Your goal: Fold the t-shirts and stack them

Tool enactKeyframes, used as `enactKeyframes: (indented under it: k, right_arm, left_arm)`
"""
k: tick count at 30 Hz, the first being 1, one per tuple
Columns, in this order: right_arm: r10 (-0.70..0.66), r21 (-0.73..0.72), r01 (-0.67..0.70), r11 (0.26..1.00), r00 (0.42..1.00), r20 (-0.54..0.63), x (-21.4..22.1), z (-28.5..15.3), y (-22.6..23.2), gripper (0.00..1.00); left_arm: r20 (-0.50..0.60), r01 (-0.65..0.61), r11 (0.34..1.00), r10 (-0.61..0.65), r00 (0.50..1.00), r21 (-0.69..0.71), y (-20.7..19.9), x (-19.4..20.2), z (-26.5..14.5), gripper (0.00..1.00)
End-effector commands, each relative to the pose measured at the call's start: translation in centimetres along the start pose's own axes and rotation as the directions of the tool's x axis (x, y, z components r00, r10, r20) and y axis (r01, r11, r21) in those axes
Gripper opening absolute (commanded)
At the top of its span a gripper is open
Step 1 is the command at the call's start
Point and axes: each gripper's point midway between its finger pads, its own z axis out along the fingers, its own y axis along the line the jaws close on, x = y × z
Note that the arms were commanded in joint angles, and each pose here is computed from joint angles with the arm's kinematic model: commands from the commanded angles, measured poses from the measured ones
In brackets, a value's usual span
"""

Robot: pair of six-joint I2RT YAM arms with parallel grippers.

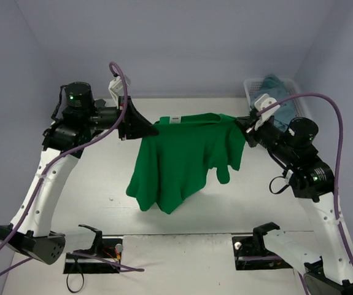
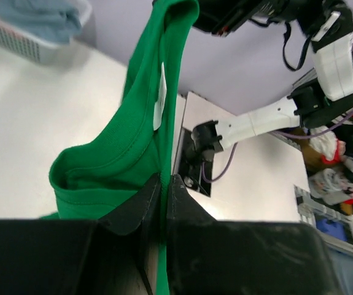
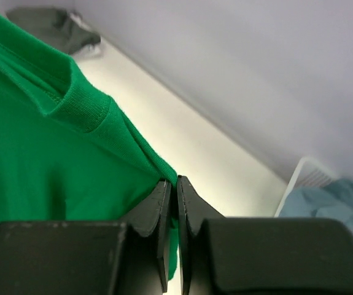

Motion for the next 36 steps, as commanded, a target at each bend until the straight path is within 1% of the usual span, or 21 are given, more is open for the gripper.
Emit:
enactKeyframes:
  k: [1, 4, 5, 6, 8, 10, 11, 13, 14, 15, 16, 18, 19, 21, 22, 26, 27, 28, 31, 33, 36]
  right_arm:
    - [-0.002, 0.134, 0.014, 0.991, 0.996, -0.089, 2.7, 0.6, -3.0, 0.0]
    - [-0.001, 0.106, 0.017, 0.994, 0.989, -0.149, 4.8, 1.7, -2.7, 0.0]
    - [-0.001, 0.09, 0.016, 0.996, 0.985, -0.17, 5.6, 2.0, -2.5, 0.0]
    - [0.003, 0.079, 0.013, 0.997, 0.98, -0.2, 6.8, 2.6, -2.4, 0.0]
    - [0.002, 0.07, 0.014, 0.997, 0.974, -0.227, 7.8, 3.1, -2.4, 0.0]
    - [0.004, 0.06, 0.011, 0.998, 0.968, -0.253, 8.8, 3.7, -2.3, 0.0]
    - [0.002, 0.056, 0.014, 0.998, 0.964, -0.264, 9.2, 4.0, -2.3, 0.0]
    - [-0.004, 0.053, 0.02, 0.998, 0.962, -0.272, 9.5, 4.2, -2.3, 0.0]
    - [-0.013, 0.051, 0.028, 0.998, 0.961, -0.276, 9.6, 4.2, -2.4, 0.0]
    - [-0.016, 0.049, 0.031, 0.998, 0.959, -0.282, 9.8, 4.2, -2.4, 0.0]
    - [-0.019, 0.051, 0.034, 0.998, 0.959, -0.283, 9.8, 4.2, -2.4, 0.0]
    - [-0.028, 0.049, 0.044, 0.998, 0.955, -0.295, 10.2, 4.3, -2.5, 0.0]
    - [-0.028, 0.052, 0.046, 0.998, 0.953, -0.303, 10.3, 4.3, -2.6, 0.0]
    - [-0.034, 0.047, 0.052, 0.998, 0.949, -0.313, 10.6, 4.4, -2.6, 0.0]
    - [-0.035, 0.036, 0.049, 0.998, 0.946, -0.322, 10.9, 4.4, -2.4, 0.0]
    - [-0.044, 0.034, 0.059, 0.998, 0.941, -0.336, 11.4, 3.8, -2.2, 0.0]
    - [-0.045, 0.035, 0.061, 0.998, 0.94, -0.338, 11.5, 3.6, -2.1, 0.0]
    - [-0.048, 0.031, 0.062, 0.998, 0.938, -0.343, 11.7, 3.5, -2.0, 0.0]
    - [-0.053, 0.03, 0.068, 0.997, 0.935, -0.35, 12.0, 3.1, -1.9, 0.0]
    - [-0.052, 0.031, 0.068, 0.997, 0.935, -0.352, 12.1, 3.0, -1.8, 0.0]
    - [-0.049, 0.023, 0.06, 0.998, 0.937, -0.345, 12.1, 3.0, -1.6, 0.0]
  left_arm:
    - [0.013, 0.002, 0.999, -0.002, 1.0, 0.033, 0.0, 0.8, 0.3, 0.0]
    - [-0.039, 0.063, 0.997, -0.062, 0.997, 0.04, 1.7, 3.8, 1.9, 0.0]
    - [-0.074, 0.114, 0.993, -0.111, 0.991, 0.029, 3.0, 5.8, 2.5, 0.0]
    - [-0.103, 0.119, 0.992, -0.114, 0.988, 0.041, 3.3, 7.2, 3.2, 0.0]
    - [-0.172, 0.182, 0.983, -0.178, 0.969, 0.011, 5.2, 10.5, 4.4, 0.0]
    - [-0.218, 0.185, 0.983, -0.176, 0.96, 0.02, 5.8, 12.8, 5.8, 0.0]
    - [-0.248, 0.243, 0.97, -0.233, 0.941, 0.012, 6.6, 14.6, 6.4, 0.05]
    - [-0.282, 0.263, 0.964, -0.239, 0.929, 0.047, 6.1, 16.1, 7.8, 0.27]
    - [-0.313, 0.284, 0.958, -0.256, 0.915, 0.047, 6.2, 17.3, 8.5, 0.34]
    - [-0.333, 0.278, 0.959, -0.244, 0.911, 0.059, 5.8, 17.7, 9.0, 0.48]
    - [-0.384, 0.301, 0.95, -0.25, 0.889, 0.079, 4.9, 19.0, 10.0, 0.54]
    - [-0.419, 0.276, 0.953, -0.203, 0.885, 0.121, 3.6, 19.3, 11.1, 0.59]
    - [-0.476, 0.3, 0.944, -0.203, 0.856, 0.136, 2.4, 20.8, 11.8, 0.59]
    - [-0.498, 0.261, 0.954, -0.154, 0.853, 0.151, 2.0, 21.3, 12.8, 0.59]
    - [-0.518, 0.267, 0.954, -0.161, 0.84, 0.137, 2.4, 22.1, 13.2, 0.59]
    - [-0.54, 0.222, 0.972, -0.145, 0.829, 0.079, 4.4, 22.8, 13.9, 0.57]
    - [-0.536, 0.192, 0.978, -0.122, 0.836, 0.078, 4.7, 22.7, 14.0, 0.55]
    - [-0.543, 0.161, 0.986, -0.118, 0.831, 0.032, 5.6, 22.8, 13.8, 0.45]
    - [-0.511, 0.012, 0.999, -0.036, 0.859, -0.05, 7.6, 20.4, 13.3, 0.28]
    - [-0.473, -0.025, 0.993, -0.032, 0.881, -0.113, 9.1, 19.0, 12.8, 0.25]
    - [-0.467, -0.092, 0.976, -0.012, 0.884, -0.199, 11.3, 18.4, 11.7, 0.24]
